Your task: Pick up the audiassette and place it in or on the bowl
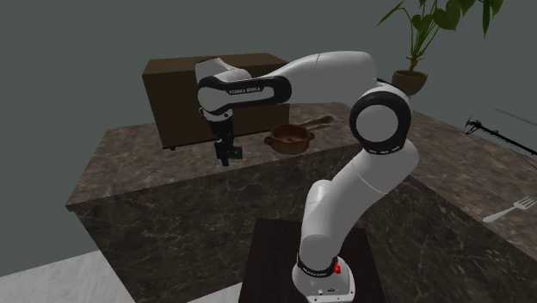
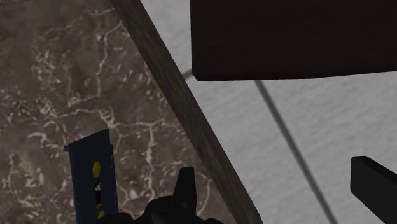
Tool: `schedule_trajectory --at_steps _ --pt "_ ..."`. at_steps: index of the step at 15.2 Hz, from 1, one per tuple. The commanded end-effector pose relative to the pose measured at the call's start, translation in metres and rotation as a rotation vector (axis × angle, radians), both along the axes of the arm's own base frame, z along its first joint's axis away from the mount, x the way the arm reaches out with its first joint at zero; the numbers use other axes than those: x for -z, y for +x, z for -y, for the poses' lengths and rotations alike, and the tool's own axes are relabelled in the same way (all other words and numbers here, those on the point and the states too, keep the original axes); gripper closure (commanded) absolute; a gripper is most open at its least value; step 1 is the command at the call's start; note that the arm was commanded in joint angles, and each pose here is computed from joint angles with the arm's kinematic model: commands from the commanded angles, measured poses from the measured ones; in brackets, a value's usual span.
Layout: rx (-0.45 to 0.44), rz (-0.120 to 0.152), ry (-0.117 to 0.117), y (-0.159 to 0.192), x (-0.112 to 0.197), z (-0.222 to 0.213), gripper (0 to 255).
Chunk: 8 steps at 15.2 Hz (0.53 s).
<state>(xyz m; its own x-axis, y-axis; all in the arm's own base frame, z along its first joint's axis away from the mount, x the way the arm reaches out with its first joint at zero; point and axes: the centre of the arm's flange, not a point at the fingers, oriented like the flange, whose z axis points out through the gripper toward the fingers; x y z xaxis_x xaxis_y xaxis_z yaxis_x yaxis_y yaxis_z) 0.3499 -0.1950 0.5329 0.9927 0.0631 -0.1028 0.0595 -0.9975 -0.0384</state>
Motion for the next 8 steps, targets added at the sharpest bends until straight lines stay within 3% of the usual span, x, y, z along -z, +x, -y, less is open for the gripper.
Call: schedule_trajectory --at_steps 1,8 --pt "0.014 0.011 -0.001 0.005 0.004 0.027 0" --pt "0.062 0.050 -0.001 0.018 0.013 0.118 0"
